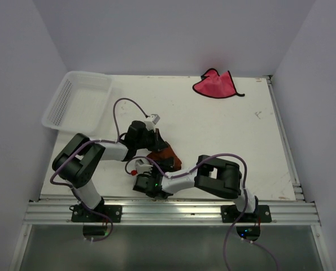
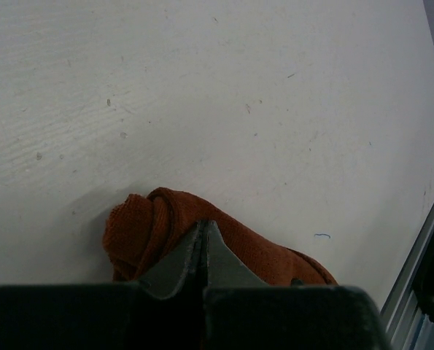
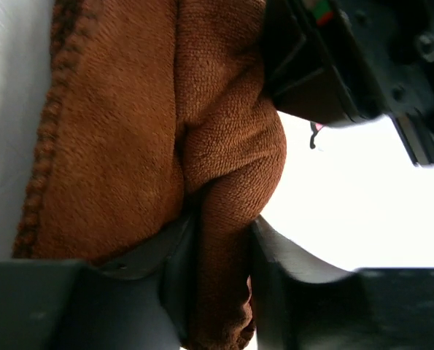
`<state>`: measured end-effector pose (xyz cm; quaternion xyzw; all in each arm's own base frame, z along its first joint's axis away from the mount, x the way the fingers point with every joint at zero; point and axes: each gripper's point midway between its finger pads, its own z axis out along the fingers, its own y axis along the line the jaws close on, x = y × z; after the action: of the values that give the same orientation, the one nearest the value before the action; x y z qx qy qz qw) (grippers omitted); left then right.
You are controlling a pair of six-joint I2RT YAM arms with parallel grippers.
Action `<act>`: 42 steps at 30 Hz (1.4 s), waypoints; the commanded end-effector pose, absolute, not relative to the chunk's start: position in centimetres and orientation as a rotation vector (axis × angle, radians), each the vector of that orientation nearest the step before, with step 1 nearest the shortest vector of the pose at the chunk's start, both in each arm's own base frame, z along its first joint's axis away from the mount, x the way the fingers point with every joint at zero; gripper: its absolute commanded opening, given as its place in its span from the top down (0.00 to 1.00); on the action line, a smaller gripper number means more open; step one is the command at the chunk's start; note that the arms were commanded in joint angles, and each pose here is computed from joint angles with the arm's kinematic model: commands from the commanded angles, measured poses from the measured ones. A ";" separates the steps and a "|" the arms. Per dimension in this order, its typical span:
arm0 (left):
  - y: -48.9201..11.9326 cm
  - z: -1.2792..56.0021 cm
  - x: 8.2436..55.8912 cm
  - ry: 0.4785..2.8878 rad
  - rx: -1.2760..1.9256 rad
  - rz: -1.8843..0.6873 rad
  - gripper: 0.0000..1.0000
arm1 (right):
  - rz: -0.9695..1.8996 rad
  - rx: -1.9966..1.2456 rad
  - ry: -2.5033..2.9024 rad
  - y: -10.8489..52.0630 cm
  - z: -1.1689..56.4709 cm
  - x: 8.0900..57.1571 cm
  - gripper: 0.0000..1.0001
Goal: Roll the towels
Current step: Roll the towel
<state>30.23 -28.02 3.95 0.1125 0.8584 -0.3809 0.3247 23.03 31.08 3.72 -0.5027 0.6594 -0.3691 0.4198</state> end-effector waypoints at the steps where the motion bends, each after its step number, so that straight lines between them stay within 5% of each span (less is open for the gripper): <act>1: -27.3 1.4 30.0 2.318 0.291 -0.925 1.00 | -0.744 -1.220 1.734 31.7 3.2 21.9 0.61; 9: -26.5 0.2 29.5 2.350 0.275 -0.885 1.00 | -0.517 -0.995 1.829 30.8 7.0 21.0 0.45; 26: -25.5 0.5 28.5 2.306 0.244 -0.879 1.00 | 0.194 -0.743 2.010 29.6 12.6 15.4 0.48; 42: -25.5 1.0 27.7 2.282 0.248 -0.877 1.00 | 0.796 -0.539 2.291 32.5 11.3 21.8 0.39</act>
<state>29.41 -26.92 3.60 0.0976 0.8488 -0.3703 0.3645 22.82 28.89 10.25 -0.1807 0.8875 0.2254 0.3591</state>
